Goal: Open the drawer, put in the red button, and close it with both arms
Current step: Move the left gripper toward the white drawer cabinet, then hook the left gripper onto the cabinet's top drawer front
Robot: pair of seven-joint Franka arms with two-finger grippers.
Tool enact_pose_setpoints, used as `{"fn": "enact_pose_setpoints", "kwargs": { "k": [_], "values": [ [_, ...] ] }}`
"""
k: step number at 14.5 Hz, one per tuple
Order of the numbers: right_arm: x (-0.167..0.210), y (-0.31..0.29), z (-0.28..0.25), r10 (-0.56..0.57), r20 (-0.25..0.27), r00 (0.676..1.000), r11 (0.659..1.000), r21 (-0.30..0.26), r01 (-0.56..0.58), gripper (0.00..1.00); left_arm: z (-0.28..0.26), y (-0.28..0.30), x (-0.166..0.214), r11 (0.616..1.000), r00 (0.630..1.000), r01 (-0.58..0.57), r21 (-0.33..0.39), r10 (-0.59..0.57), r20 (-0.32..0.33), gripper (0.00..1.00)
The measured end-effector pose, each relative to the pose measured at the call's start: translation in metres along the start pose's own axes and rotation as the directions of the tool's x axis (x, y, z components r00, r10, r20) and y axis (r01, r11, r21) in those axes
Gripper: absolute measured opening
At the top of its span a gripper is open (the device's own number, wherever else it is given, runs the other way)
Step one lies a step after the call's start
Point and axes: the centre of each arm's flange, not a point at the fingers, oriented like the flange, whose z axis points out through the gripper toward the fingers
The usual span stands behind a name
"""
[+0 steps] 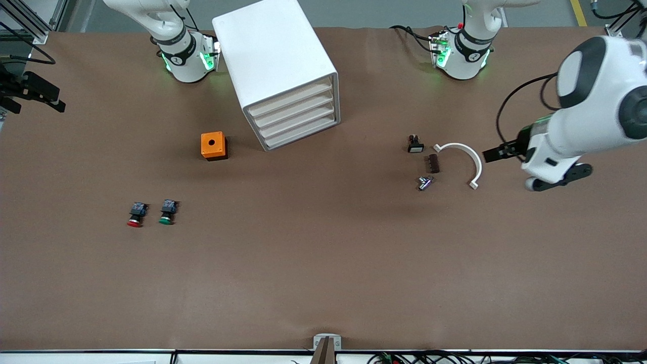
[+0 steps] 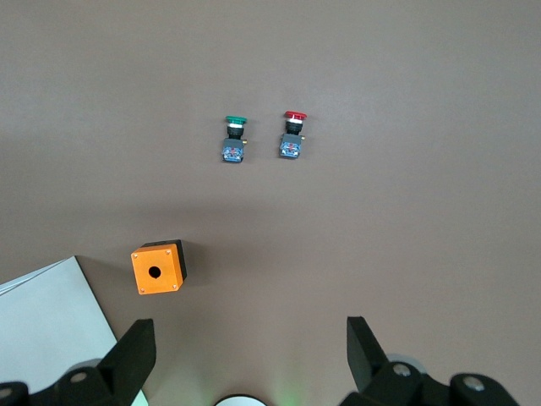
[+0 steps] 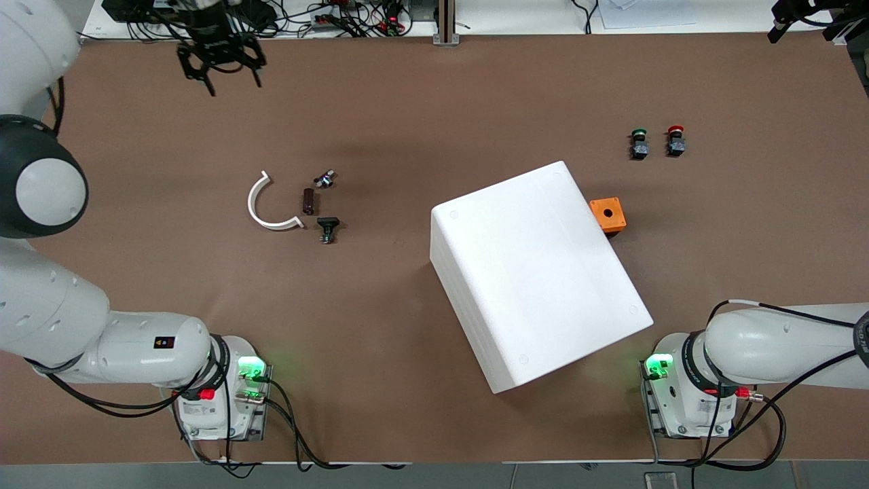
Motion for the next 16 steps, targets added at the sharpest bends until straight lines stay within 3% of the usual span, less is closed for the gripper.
{"fn": "enact_pose_setpoints", "kwargs": {
  "k": [3,5,7,9,11,14,16],
  "values": [
    [0.000,0.000,0.000,0.000,0.000,1.000,1.000,0.000,0.000,1.00,0.013,0.046,-0.012,0.991,0.991,0.132,0.017,-0.132,0.034,1.00],
    [0.000,0.000,0.000,0.000,0.000,1.000,1.000,0.000,0.000,1.00,0.019,0.077,-0.021,0.972,0.965,0.237,0.006,-0.236,0.115,1.00],
    [0.000,0.000,0.000,0.000,0.000,1.000,1.000,0.000,0.000,1.00,0.032,0.107,-0.028,0.943,0.924,0.333,0.025,-0.332,0.192,1.00],
    [-0.001,0.000,-0.002,0.000,-0.001,1.000,1.000,0.000,0.000,1.00,0.055,0.140,-0.036,0.898,0.856,0.436,0.059,-0.434,0.280,1.00],
    [-0.001,0.001,-0.004,0.002,-0.002,1.000,1.000,0.000,-0.002,1.00,0.078,0.167,-0.040,0.830,0.747,0.546,0.116,-0.545,0.381,1.00],
    [-0.002,0.003,-0.005,0.005,-0.003,1.000,1.000,0.001,-0.005,1.00,0.113,0.194,-0.034,0.693,0.505,0.674,0.257,-0.686,0.524,1.00],
    [-0.001,0.004,-0.004,0.007,0.000,1.000,1.000,0.001,-0.007,1.00,0.140,0.208,-0.029,0.596,0.339,0.707,0.381,-0.758,0.557,1.00]
  ]
}}
